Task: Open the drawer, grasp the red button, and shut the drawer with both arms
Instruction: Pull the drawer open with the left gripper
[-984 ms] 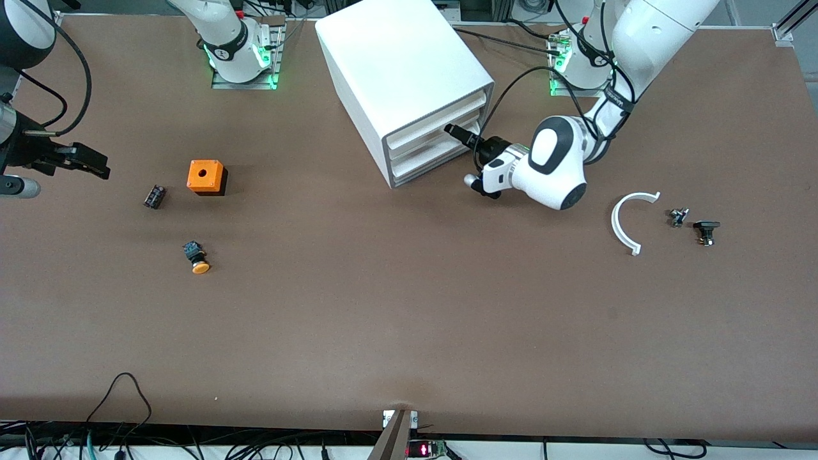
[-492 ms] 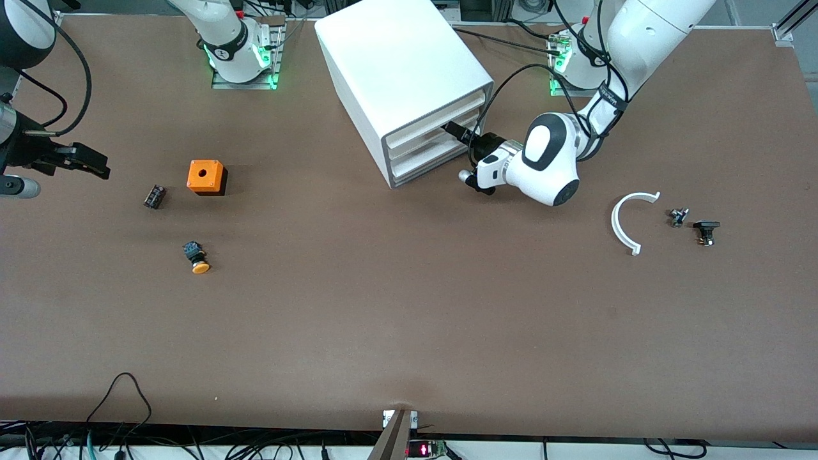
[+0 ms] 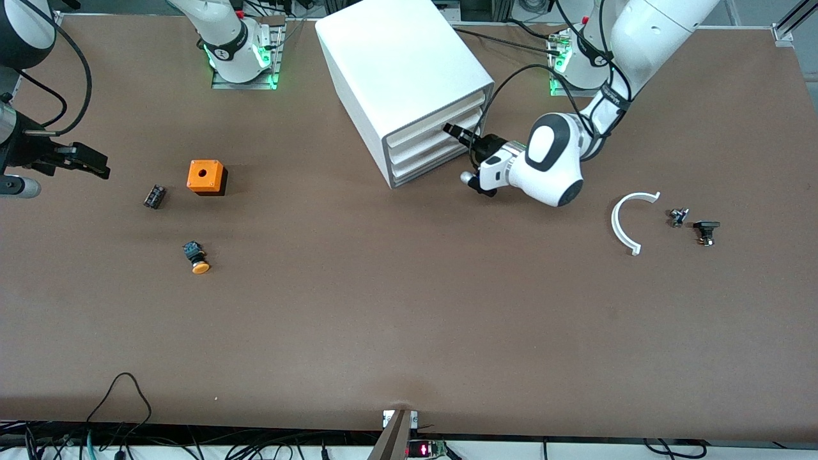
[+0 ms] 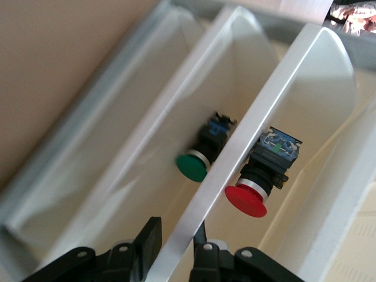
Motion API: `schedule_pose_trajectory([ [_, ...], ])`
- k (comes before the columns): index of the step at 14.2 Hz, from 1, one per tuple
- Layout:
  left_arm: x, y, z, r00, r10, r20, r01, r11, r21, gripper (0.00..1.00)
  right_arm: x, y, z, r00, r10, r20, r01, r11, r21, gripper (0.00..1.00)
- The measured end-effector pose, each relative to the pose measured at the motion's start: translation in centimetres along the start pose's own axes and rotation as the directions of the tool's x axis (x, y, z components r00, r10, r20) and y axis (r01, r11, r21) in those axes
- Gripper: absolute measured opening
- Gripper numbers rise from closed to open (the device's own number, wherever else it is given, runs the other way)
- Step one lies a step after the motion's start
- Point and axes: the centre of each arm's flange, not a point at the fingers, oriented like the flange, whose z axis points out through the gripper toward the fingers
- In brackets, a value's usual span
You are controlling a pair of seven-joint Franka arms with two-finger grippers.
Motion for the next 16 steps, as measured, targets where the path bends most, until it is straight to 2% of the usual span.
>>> schedule_pose_trajectory([
  [2, 0.9, -1.6, -5.5, 0.997, 0.006, -0.077, -0.005, 1.000, 0.019, 0.28, 0.0, -0.1, 0.0, 1.000, -0.003, -0.002, 0.003, 1.000, 0.000, 1.00],
  [4, 1.4, -2.8, -10.1, 0.988, 0.013, -0.152, -0.011, 1.000, 0.015, 0.22, 0.0, -0.2, 0.0, 1.000, -0.006, -0.003, 0.006, 1.000, 0.000, 1.00],
  [5, 1.5, -2.9, -11.4, 0.985, 0.020, -0.172, -0.018, 1.000, 0.013, 0.16, 0.1, -0.3, 0.0, 1.000, -0.007, -0.004, 0.007, 1.000, 0.000, 1.00],
  [7, 1.6, -3.1, -12.6, 0.981, 0.022, -0.193, -0.019, 1.000, 0.016, 0.16, 0.2, -0.7, 0.1, 1.000, -0.009, -0.007, 0.009, 0.999, 0.039, 1.00],
  [9, 1.8, -3.7, -13.7, 0.974, 0.015, -0.228, -0.005, 0.999, 0.045, 0.32, 0.8, -2.0, 0.9, 1.000, -0.017, -0.010, 0.018, 0.992, 0.125, 1.00],
  [11, 1.5, -3.5, -16.3, 0.958, 0.029, -0.285, -0.004, 0.996, 0.088, 0.52, 2.4, -5.5, 2.0, 0.994, -0.087, -0.060, 0.095, 0.983, 0.157, 1.00],
  [12, 0.8, -2.9, -18.4, 0.948, 0.054, -0.313, -0.011, 0.990, 0.138, 0.63, 3.2, -8.7, 2.6, 0.987, -0.132, -0.090, 0.145, 0.977, 0.155, 1.00],
  [13, -0.5, -2.2, -21.1, 0.937, 0.090, -0.336, -0.014, 0.975, 0.223, 0.71, 3.6, -12.1, 3.3, 0.977, -0.183, -0.107, 0.198, 0.969, 0.151, 1.00],
  [15, -4.6, 0.2, -28.4, 0.893, 0.165, -0.418, 0.011, 0.922, 0.386, 0.93, 3.9, -18.6, 4.2, 0.952, -0.274, -0.134, 0.292, 0.945, 0.145, 1.00],
  [16, -7.2, 2.1, -31.7, 0.865, 0.210, -0.457, 0.024, 0.890, 0.455, 1.00, 4.0, -21.7, 4.3, 0.937, -0.315, -0.148, 0.336, 0.931, 0.143, 1.00],
])
